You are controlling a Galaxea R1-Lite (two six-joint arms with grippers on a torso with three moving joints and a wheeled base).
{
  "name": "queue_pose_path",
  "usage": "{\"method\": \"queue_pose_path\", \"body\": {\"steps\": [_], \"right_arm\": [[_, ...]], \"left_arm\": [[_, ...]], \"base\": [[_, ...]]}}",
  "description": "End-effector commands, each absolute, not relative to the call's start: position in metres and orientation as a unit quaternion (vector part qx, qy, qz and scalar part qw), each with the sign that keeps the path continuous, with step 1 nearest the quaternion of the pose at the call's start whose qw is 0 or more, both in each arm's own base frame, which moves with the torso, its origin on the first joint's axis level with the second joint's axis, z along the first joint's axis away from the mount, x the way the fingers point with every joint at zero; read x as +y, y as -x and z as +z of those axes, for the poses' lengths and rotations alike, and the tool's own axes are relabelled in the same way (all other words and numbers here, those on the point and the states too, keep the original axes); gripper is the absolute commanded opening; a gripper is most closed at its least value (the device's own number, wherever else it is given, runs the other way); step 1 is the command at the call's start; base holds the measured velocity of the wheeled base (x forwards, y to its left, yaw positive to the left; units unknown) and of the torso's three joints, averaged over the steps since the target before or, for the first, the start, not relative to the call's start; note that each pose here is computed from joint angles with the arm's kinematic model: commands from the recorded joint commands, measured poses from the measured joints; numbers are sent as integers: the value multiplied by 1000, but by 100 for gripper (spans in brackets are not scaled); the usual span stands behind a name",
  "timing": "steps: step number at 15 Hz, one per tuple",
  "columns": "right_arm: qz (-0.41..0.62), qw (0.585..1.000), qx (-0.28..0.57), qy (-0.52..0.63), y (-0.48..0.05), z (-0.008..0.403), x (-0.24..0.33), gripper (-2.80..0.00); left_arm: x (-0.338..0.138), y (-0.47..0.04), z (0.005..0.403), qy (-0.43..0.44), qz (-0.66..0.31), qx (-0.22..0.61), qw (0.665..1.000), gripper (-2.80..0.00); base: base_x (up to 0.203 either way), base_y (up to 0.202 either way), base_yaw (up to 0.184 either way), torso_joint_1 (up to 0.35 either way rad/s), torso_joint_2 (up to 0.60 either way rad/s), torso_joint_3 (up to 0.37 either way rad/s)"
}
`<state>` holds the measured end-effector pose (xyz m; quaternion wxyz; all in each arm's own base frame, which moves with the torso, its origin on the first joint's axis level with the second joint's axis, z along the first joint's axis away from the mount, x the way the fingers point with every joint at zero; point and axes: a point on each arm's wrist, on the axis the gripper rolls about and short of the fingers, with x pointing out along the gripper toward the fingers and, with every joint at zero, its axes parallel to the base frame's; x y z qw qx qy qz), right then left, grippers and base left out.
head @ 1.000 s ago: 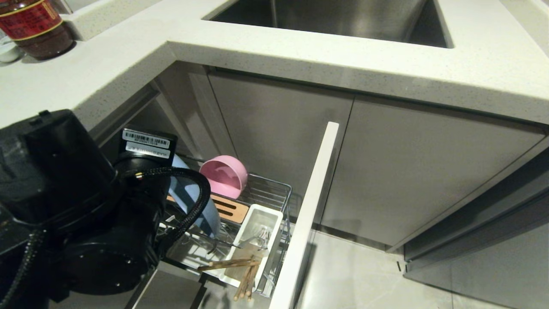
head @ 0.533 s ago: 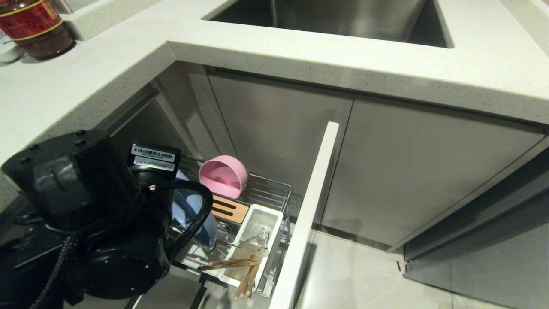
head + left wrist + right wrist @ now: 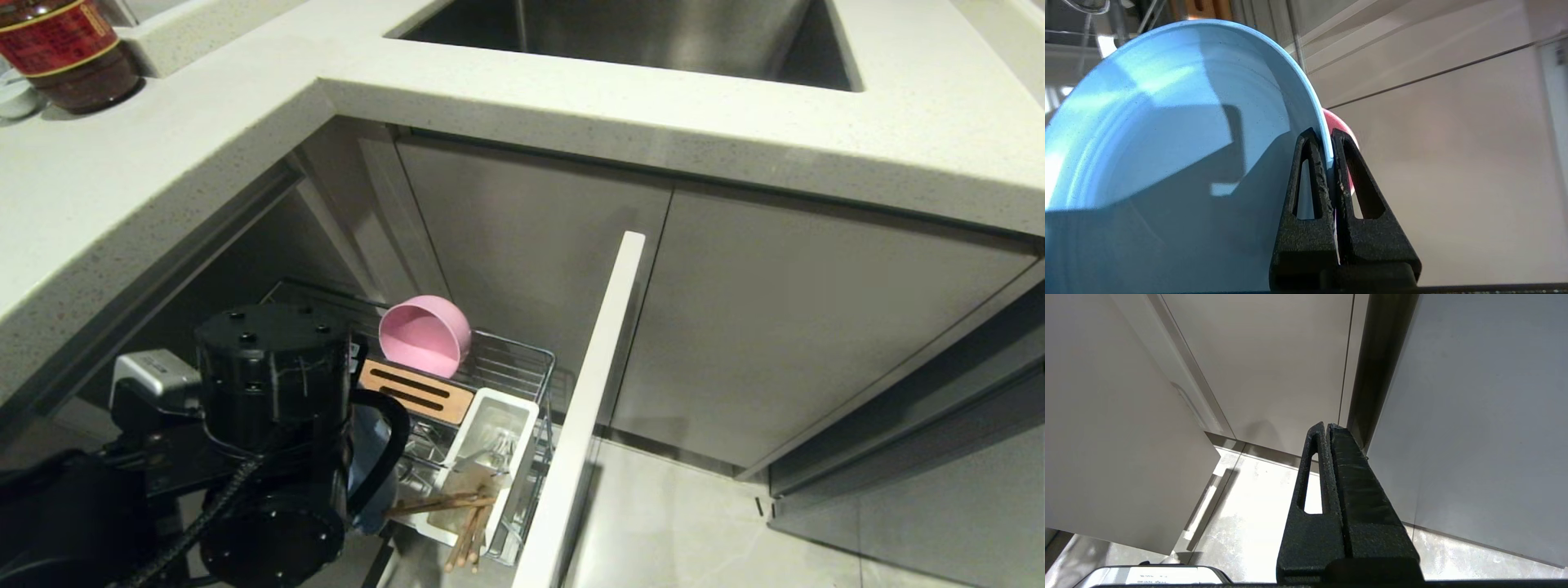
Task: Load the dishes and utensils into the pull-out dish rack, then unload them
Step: Pick up the plate and place it in the cupboard
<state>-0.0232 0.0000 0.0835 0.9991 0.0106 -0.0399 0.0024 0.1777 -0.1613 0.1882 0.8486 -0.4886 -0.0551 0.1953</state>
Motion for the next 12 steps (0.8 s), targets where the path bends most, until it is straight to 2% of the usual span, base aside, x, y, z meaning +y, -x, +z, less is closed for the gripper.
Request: {"method": "queue_pose_path", "body": {"steps": [1, 6, 12], "right_arm": [[3, 1000, -28, -11, 21, 76, 0, -280], [3, 1000, -28, -11, 21, 76, 0, -280], [3, 1000, -28, -11, 21, 76, 0, -280]], "left_arm": [[-160, -173, 202, 505, 186, -66, 840, -280], [-153, -153, 249, 540, 142, -87, 825, -280], [-142, -144, 244, 552, 139, -87, 818, -280]], "base": [[0, 0, 0, 0, 0, 0], [0, 0, 0, 0, 0, 0], [0, 0, 0, 0, 0, 0]]}}
